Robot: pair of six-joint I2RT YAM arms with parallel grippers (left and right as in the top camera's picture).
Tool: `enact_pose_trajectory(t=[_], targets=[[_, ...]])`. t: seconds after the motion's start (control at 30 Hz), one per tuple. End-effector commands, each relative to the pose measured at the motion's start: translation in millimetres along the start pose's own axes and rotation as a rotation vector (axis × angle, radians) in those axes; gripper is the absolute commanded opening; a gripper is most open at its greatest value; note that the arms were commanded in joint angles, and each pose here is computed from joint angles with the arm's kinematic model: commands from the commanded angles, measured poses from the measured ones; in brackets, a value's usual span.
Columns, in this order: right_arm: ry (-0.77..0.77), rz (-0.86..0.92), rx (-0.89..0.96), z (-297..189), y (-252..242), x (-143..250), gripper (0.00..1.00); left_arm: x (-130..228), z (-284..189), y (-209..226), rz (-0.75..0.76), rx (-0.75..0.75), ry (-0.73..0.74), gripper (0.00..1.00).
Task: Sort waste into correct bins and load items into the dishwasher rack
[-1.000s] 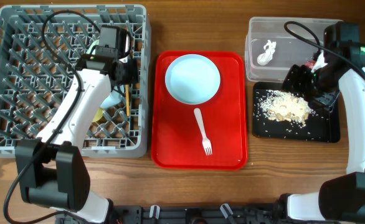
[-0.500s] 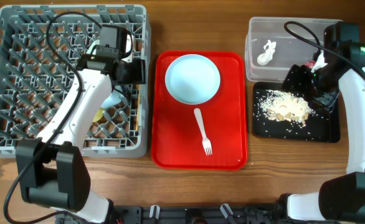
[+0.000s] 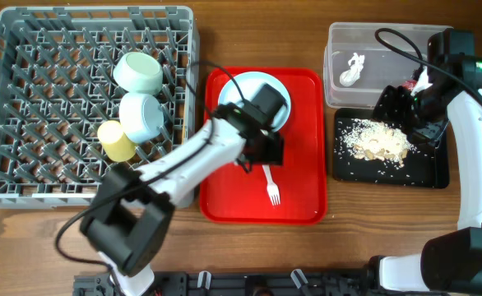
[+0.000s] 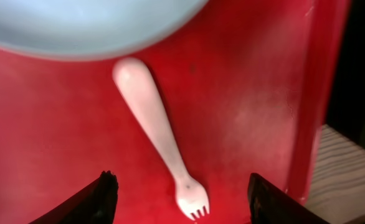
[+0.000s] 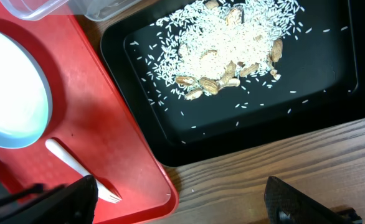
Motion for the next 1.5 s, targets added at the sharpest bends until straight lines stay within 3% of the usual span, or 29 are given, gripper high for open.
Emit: enact_pose_trajectory(t=[0.0,0.37,0.67,0.8,0.97,1.13,1.47], targets=[[-0.02,-0.019,-0.019,-8.0,1.2,3.5,0.86,20.0,29.9,-18.8,-0.123,-0.058,0.08,0.66],[-0.02,-0.02,-0.02,-8.0,1.2,3.4,0.86,45.1,58.3,-25.4,-0.161,-0.205,0.127,0.58],[-0.02,-0.024,-0.02,-8.0,1.3,3.4,0.86,49.9,63.2,-21.1,-0.216,-0.242,0.153,0.23],[-0.02,-0.045,-0.019,-8.0,1.2,3.4,0.86,49.6,63.1,-20.9,-0.218,-0.241,0.153,0.19],[-0.021,-0.045,-0.02,-8.0,1.3,3.4,0.86,43.9,57.3,-16.0,-0.244,-0.231,0.145,0.21],[-0.021,-0.045,-0.02,-8.0,1.3,3.3,0.86,40.5,51.6,-14.3,-0.253,-0.223,0.132,0.04],[-0.021,-0.046,-0.019,-8.0,1.2,3.4,0.86,40.7,3.3,-14.1,-0.232,-0.207,0.067,0.04]])
Point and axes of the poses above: each gripper's point midway between its finger pads, its own z axis out along the fingers, its own y axis along the line the jaws close on, x = y × z, the point moved 9 cm from there along -z, back along the fingers, and after that the axes turned 6 degrees about z, right-handed, at the moved point
